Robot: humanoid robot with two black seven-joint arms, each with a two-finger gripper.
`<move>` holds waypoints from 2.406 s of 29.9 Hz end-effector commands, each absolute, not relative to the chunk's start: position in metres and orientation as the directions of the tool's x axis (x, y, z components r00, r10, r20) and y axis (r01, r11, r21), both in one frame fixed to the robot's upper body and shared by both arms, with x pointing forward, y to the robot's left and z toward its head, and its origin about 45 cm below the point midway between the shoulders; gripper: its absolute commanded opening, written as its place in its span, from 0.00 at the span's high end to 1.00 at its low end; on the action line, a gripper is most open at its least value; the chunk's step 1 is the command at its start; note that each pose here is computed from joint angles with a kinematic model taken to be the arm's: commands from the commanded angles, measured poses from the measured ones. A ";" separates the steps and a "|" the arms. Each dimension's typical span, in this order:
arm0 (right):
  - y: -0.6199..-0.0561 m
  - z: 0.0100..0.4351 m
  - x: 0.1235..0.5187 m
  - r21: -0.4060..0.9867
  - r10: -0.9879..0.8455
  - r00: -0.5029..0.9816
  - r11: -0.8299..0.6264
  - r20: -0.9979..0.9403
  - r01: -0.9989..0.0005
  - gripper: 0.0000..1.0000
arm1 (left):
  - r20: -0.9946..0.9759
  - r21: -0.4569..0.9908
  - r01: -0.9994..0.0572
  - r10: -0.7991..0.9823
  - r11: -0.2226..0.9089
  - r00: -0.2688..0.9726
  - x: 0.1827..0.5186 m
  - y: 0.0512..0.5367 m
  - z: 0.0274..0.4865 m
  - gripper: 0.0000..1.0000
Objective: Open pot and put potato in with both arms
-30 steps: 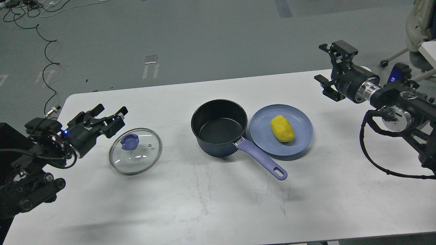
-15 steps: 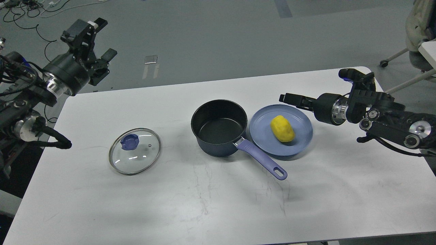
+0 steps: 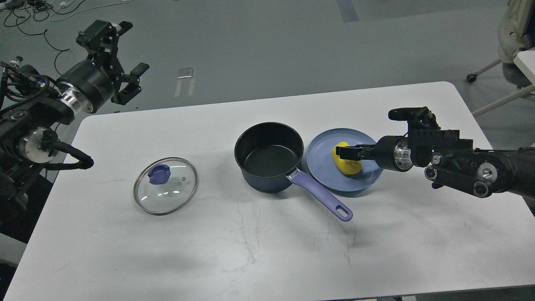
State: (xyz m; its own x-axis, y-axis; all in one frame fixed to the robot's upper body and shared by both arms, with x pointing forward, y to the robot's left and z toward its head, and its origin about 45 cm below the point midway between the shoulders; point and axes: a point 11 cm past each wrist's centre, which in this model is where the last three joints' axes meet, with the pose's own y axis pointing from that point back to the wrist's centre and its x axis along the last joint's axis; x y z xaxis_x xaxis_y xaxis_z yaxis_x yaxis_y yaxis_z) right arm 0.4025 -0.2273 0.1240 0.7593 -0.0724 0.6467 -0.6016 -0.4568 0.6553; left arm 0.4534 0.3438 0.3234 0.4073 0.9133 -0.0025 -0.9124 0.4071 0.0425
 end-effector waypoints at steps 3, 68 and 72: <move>-0.223 0.124 0.409 0.662 -0.041 0.752 -0.443 0.658 -0.604 0.22 | 0.002 0.042 -0.917 0.918 0.397 0.397 0.452 0.351 0.322 0.02; -0.076 0.291 0.490 0.034 -0.817 0.576 -0.576 -0.024 -0.816 0.00 | -0.242 -0.041 -0.891 0.860 0.453 0.449 0.459 0.288 0.304 0.02; -0.116 0.279 0.489 0.014 -0.815 0.534 -0.551 -0.225 -0.835 0.00 | -0.357 -0.065 -0.883 0.816 0.464 0.455 0.456 0.264 0.289 0.02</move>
State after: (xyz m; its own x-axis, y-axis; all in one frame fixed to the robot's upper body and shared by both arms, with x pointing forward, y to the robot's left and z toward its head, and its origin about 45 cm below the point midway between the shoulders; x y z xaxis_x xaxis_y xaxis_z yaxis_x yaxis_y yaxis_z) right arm 0.4910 -0.0904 0.2867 0.5584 -0.8264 -0.0720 -0.8265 -0.5617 0.0369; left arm 0.4585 0.2784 0.2993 0.4533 0.8443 -0.2859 -0.8872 0.4582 -0.0535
